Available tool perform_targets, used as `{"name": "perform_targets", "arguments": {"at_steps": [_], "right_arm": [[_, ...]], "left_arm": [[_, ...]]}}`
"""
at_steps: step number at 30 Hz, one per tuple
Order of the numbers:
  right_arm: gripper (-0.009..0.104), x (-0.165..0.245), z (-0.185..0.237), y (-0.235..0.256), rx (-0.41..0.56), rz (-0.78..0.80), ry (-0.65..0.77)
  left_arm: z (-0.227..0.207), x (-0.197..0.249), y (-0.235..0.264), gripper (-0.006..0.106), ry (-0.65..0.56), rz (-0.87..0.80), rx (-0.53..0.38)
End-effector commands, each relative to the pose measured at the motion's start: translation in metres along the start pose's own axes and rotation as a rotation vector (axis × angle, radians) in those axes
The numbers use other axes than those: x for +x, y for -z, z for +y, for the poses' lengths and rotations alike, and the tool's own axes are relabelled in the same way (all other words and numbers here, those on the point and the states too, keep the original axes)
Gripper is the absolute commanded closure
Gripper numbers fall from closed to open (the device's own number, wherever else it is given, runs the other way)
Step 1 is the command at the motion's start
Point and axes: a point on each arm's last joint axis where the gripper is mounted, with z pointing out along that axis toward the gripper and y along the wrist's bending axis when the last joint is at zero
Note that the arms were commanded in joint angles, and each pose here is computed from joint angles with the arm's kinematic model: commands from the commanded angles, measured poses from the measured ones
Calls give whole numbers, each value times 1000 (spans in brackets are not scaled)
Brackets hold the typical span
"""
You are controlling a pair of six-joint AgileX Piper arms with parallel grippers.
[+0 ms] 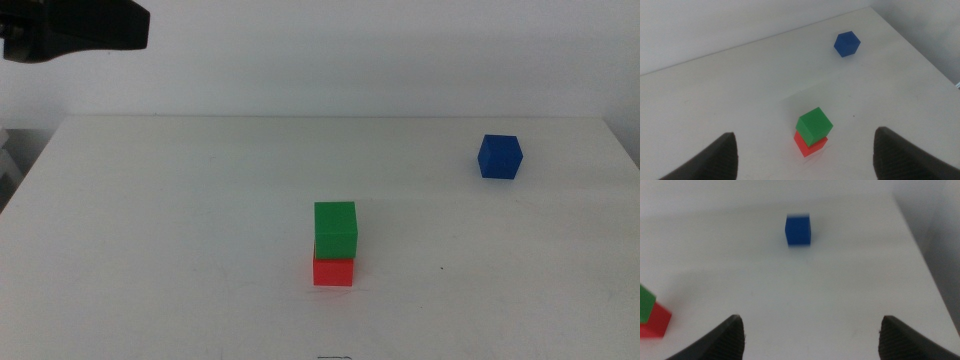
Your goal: Stack red cubes first, then green, then blue cubes in a specific spot.
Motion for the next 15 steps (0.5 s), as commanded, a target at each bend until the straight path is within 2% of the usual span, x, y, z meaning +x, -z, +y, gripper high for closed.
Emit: {"name": "perform_targets", "arguments": {"at_steps": [1, 7, 15], "right_arm": [[1, -43, 4, 4, 1, 33, 27], [1, -86, 8, -26, -4, 109, 11], [1, -86, 6, -71, -4, 221, -6]], "left_arm": [[-6, -9, 9, 9, 2, -95, 12], [-6, -9, 9, 9, 2, -94, 12], [-6, -9, 9, 9, 2, -94, 12]]}}
